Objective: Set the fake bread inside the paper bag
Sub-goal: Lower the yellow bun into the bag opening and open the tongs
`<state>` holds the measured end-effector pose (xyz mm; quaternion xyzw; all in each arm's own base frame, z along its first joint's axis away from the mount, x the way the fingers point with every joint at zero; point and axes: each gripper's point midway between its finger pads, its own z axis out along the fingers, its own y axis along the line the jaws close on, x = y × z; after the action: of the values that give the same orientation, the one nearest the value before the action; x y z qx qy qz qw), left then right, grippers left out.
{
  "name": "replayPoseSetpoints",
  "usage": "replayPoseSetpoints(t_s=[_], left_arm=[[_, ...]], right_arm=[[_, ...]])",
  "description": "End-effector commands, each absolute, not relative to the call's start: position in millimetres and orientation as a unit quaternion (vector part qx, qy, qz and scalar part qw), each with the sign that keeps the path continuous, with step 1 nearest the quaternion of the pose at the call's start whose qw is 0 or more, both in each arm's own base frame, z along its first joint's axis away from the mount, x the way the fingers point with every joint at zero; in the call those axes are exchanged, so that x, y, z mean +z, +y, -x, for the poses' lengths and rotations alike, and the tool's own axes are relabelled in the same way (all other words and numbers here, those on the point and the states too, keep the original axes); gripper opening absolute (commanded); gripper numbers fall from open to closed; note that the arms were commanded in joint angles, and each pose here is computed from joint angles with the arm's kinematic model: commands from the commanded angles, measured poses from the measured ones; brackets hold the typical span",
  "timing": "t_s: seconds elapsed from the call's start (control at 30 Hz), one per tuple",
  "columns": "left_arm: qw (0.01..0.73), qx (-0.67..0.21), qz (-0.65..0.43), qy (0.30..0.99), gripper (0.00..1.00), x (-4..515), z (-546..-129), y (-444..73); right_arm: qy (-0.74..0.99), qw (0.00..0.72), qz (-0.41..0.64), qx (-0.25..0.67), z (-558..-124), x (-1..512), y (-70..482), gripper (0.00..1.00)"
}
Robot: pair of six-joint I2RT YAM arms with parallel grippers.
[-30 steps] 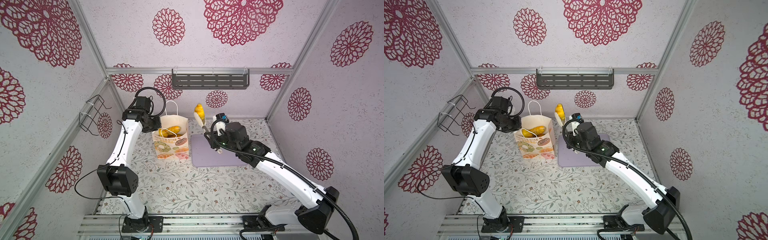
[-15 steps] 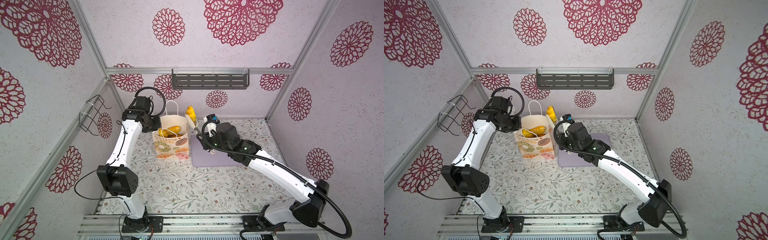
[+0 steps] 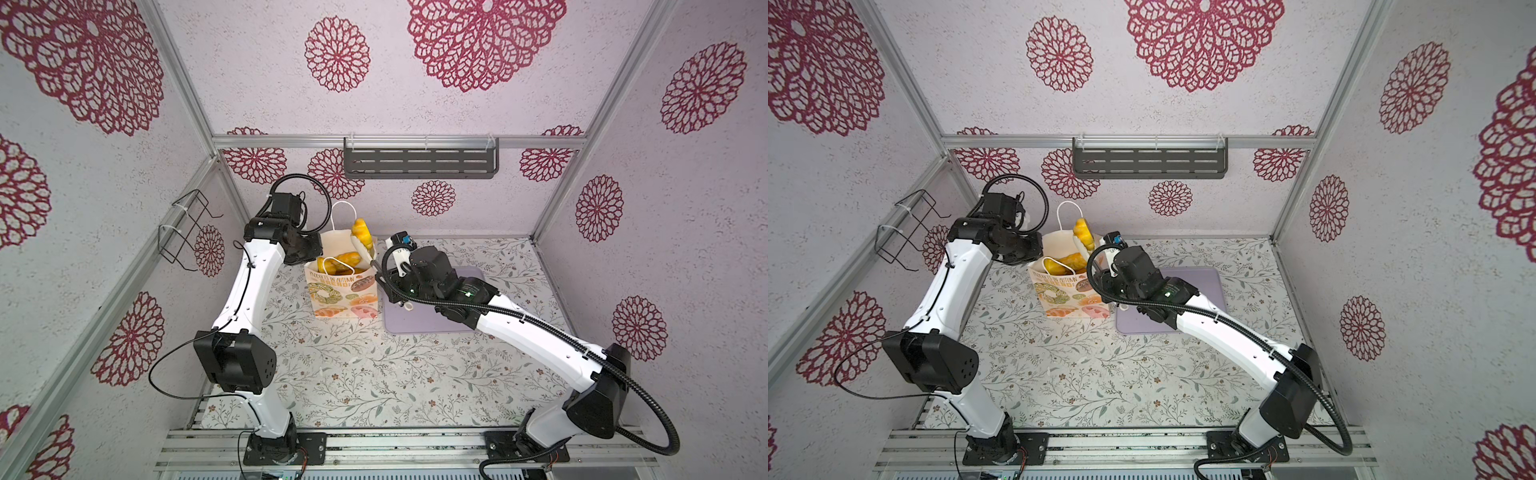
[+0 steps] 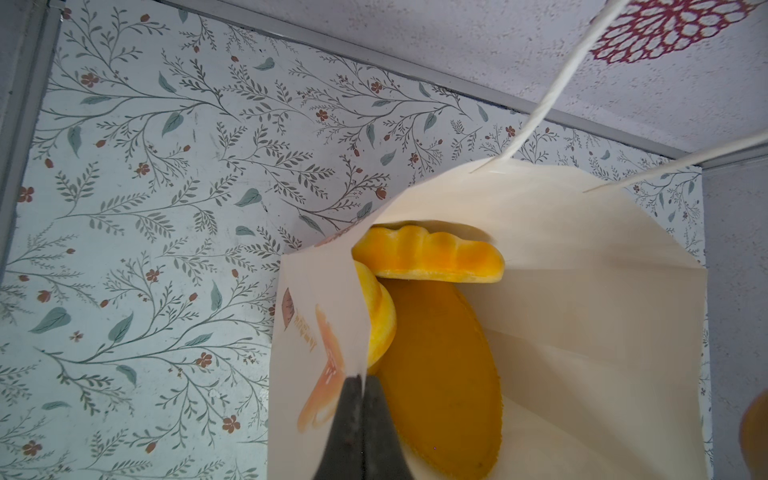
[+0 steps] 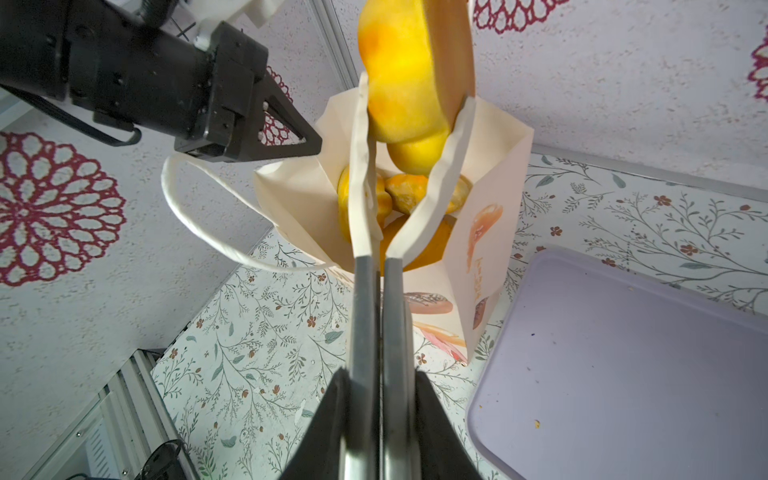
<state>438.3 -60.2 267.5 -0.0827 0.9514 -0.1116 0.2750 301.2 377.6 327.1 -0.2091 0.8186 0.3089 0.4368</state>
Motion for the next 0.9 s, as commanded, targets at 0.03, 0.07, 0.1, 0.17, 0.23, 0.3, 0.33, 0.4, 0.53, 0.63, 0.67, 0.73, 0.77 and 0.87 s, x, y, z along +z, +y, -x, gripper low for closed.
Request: replayPoseSetpoints(t_s=[0.03, 0.07, 0.1, 0.17, 0.23, 0.3, 0.33, 0.4, 0.53, 0.63, 0.67, 0.73, 0.77, 0.87], left_arm=[[0.300, -0.118, 0.071, 0.944, 0.00, 287, -434, -64], [0.300, -0.118, 0.071, 0.944, 0.00, 287, -434, -64], [0.301, -0.118, 0.071, 0.944, 0.00, 288, -434, -64], [0.301, -0.117, 0.071, 0.944, 0.00, 287, -433, -64], [0.301, -0.117, 0.072, 0.944, 0.00, 287, -434, -64], [0.301, -0.118, 0.071, 0.944, 0.00, 288, -434, -65], [0.301, -0.118, 0.071, 0.943, 0.00, 288, -434, -65], [0.301, -0.118, 0.071, 0.944, 0.00, 288, -434, -65], [0.301, -0.118, 0.070, 0.944, 0.00, 288, -434, -64], [0.301, -0.118, 0.071, 0.944, 0.00, 288, -434, -64], [0.301, -0.118, 0.071, 0.944, 0.00, 288, -433, -65], [0.301, -0.118, 0.071, 0.944, 0.00, 288, -434, -64], [0.300, -0.118, 0.071, 0.944, 0.00, 287, -433, -64], [0.299, -0.119, 0.071, 0.944, 0.01, 286, -434, -65]], right_arm=[[0.778, 0.476, 0.218, 0.348, -297, 373, 392, 0.00], [0.780, 0.473, 0.219, 0.347, -297, 371, 394, 0.00], [0.781, 0.470, 0.222, 0.347, -297, 369, 396, 0.00], [0.783, 0.464, 0.225, 0.347, -298, 366, 400, 0.00], [0.785, 0.458, 0.230, 0.347, -297, 362, 405, 0.00], [0.786, 0.454, 0.233, 0.348, -298, 360, 409, 0.00], [0.787, 0.452, 0.233, 0.349, -297, 359, 411, 0.00], [0.788, 0.448, 0.236, 0.349, -297, 357, 414, 0.05], [0.792, 0.443, 0.239, 0.346, -298, 354, 417, 0.14], [0.792, 0.442, 0.240, 0.346, -298, 354, 418, 0.23], [0.793, 0.441, 0.240, 0.346, -298, 354, 419, 0.26], [0.792, 0.443, 0.239, 0.345, -298, 355, 417, 0.31], [0.792, 0.445, 0.238, 0.345, -298, 356, 417, 0.33], [0.790, 0.447, 0.237, 0.346, -297, 359, 416, 0.40]])
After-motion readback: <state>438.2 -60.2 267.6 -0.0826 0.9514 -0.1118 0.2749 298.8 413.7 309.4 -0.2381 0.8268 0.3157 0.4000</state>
